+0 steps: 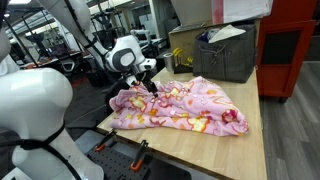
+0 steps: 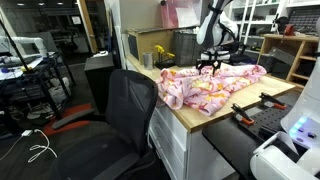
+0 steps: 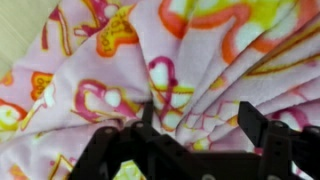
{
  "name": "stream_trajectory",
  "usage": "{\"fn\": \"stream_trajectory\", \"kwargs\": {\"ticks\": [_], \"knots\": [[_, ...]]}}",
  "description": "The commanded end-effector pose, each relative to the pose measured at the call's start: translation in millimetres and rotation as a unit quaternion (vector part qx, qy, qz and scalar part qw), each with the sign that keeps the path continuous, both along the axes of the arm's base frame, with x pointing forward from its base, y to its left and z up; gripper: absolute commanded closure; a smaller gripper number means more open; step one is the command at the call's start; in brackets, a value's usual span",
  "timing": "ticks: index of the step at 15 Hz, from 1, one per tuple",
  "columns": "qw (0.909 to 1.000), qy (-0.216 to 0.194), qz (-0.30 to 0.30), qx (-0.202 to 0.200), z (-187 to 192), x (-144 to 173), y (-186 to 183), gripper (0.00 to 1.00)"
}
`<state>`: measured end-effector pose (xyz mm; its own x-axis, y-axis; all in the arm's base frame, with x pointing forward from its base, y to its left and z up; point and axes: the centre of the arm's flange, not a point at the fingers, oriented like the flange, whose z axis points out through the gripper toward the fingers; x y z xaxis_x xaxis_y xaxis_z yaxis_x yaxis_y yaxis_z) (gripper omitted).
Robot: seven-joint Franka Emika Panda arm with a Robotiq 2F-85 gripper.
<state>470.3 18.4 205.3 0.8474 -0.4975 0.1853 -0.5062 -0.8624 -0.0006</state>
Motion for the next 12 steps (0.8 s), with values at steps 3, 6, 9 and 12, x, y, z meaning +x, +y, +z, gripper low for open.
{"fn": "stream_trajectory", "kwargs": {"ticks": [3, 6, 9, 12], "knots": [[0.9976, 0.043, 0.031, 0.044, 57, -37, 16, 0.0], [0.9917, 0.055, 0.111, 0.035, 75, -50, 22, 0.0], [0.9809, 0.063, 0.184, 0.004, 98, -57, 28, 0.0], [0.9702, 0.073, 0.231, -0.006, 136, -60, 33, 0.0]]}}
